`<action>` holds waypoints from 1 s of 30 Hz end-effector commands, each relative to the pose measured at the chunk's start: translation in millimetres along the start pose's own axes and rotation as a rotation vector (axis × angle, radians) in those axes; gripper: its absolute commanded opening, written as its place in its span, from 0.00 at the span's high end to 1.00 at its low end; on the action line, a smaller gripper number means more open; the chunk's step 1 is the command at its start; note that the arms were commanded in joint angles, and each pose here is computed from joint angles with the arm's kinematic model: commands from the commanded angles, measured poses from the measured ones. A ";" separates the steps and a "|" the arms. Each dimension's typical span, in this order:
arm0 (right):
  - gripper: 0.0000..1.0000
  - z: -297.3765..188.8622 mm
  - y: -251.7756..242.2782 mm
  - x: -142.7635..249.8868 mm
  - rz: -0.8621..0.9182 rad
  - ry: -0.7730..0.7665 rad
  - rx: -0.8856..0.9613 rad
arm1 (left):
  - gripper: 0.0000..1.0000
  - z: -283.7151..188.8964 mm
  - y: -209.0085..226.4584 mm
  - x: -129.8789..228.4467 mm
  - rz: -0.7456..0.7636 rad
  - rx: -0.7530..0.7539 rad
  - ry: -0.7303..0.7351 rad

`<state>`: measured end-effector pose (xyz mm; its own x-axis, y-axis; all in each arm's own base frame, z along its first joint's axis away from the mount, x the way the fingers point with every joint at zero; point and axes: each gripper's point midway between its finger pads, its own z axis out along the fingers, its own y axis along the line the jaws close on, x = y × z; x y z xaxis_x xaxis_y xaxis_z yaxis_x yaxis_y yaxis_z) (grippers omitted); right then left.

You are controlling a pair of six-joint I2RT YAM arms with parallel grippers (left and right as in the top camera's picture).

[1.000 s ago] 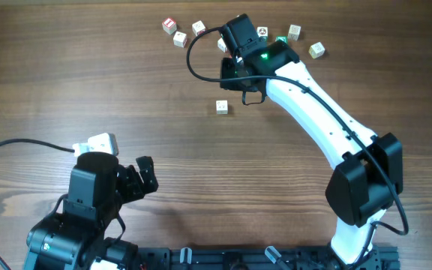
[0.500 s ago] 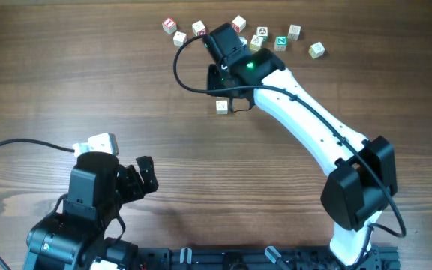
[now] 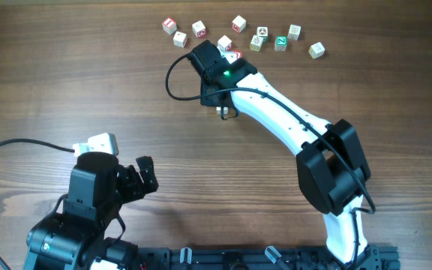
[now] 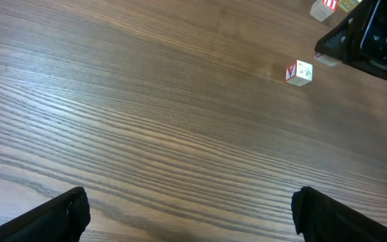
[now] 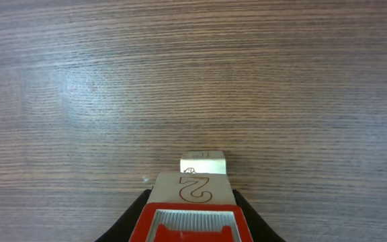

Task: Form a tower
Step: 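Lower the red-2 block onto the dog block and align it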

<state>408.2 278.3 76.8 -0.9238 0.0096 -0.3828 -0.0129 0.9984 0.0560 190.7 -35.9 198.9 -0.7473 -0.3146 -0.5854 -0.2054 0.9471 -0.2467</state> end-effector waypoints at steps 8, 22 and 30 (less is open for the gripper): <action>0.83 32.6 -3.4 15.7 -0.072 0.054 0.046 | 0.00 0.0 1.7 -1.1 -0.001 -0.008 -0.007; 0.82 37.4 0.1 22.7 -0.095 0.087 0.023 | 0.00 0.0 1.7 -1.1 -0.001 -0.008 -0.007; 0.82 43.6 -2.2 25.7 -0.100 0.096 0.037 | 0.00 0.0 1.8 -1.1 -0.001 -0.008 -0.007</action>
<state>403.5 278.2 39.1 -0.9451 -0.0776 -0.3176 -0.0817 0.9967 -0.0003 190.7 -35.9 198.9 -0.7473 -0.3146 -0.5854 -0.2054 0.9471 -0.2467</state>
